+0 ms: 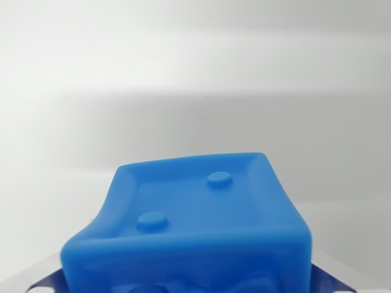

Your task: Stack cube

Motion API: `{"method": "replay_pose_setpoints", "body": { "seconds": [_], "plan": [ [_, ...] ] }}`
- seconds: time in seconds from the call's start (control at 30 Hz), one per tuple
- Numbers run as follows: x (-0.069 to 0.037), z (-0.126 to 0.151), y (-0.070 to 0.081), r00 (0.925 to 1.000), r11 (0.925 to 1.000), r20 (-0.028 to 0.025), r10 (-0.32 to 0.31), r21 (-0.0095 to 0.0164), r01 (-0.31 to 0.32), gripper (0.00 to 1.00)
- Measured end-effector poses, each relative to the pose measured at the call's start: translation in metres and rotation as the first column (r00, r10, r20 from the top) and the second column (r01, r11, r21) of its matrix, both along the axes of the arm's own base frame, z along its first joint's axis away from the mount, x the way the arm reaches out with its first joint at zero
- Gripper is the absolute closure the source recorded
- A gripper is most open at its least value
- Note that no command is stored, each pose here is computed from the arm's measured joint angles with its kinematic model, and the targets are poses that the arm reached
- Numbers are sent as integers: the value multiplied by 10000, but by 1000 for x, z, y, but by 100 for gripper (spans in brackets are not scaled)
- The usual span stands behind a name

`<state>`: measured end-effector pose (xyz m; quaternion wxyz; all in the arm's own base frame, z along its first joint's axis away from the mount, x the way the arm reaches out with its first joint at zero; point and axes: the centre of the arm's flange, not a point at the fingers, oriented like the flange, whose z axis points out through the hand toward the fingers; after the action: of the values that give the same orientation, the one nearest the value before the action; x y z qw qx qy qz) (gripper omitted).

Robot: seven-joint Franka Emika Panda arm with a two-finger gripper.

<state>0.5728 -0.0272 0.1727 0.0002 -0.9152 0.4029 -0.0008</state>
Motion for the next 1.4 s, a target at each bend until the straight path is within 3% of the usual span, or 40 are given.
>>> {"method": "replay_pose_setpoints", "body": {
  "seconds": [0.9, 1.03, 1.2, 1.4],
  "plan": [
    [-1, 78, 0, 10000, 10000, 19, 0, 18, 0, 100],
    [-1, 88, 0, 10000, 10000, 55, -6, 19, 6, 100],
    [-11, 87, 3, 10000, 10000, -51, -67, 25, 67, 100],
    [-21, 90, 6, 9999, 9999, -66, -147, 26, 148, 100]
  ]
}}
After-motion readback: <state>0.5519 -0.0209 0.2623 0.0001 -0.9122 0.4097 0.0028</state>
